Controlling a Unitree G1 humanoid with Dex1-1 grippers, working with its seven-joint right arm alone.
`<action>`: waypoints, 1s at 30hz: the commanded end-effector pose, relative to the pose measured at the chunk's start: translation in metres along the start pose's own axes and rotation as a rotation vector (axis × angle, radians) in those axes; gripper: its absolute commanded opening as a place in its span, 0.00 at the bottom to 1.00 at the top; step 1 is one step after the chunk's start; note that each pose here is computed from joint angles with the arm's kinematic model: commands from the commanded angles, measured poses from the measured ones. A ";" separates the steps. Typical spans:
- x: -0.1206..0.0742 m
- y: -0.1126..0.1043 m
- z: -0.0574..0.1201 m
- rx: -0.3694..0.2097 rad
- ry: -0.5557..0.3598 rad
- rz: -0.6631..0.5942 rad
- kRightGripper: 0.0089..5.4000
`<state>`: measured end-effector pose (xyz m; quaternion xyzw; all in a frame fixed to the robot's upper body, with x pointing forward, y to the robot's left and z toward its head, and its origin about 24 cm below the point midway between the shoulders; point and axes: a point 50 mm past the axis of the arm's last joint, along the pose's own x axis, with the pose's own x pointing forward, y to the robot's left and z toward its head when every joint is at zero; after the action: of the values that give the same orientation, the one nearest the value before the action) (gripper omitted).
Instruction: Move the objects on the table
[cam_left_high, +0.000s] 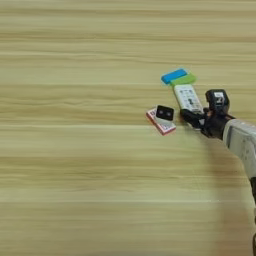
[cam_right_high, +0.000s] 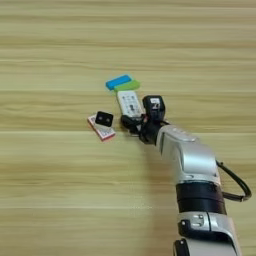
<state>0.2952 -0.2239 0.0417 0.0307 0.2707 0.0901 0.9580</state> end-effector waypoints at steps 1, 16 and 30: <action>-0.010 0.005 0.035 -0.090 -0.153 0.012 0.70; -0.048 0.002 0.064 -0.122 -0.399 -0.138 0.99; -0.037 -0.029 0.081 -0.053 -0.687 -0.460 0.99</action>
<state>0.2981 -0.2605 0.0915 -0.0103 0.0177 -0.1336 0.9908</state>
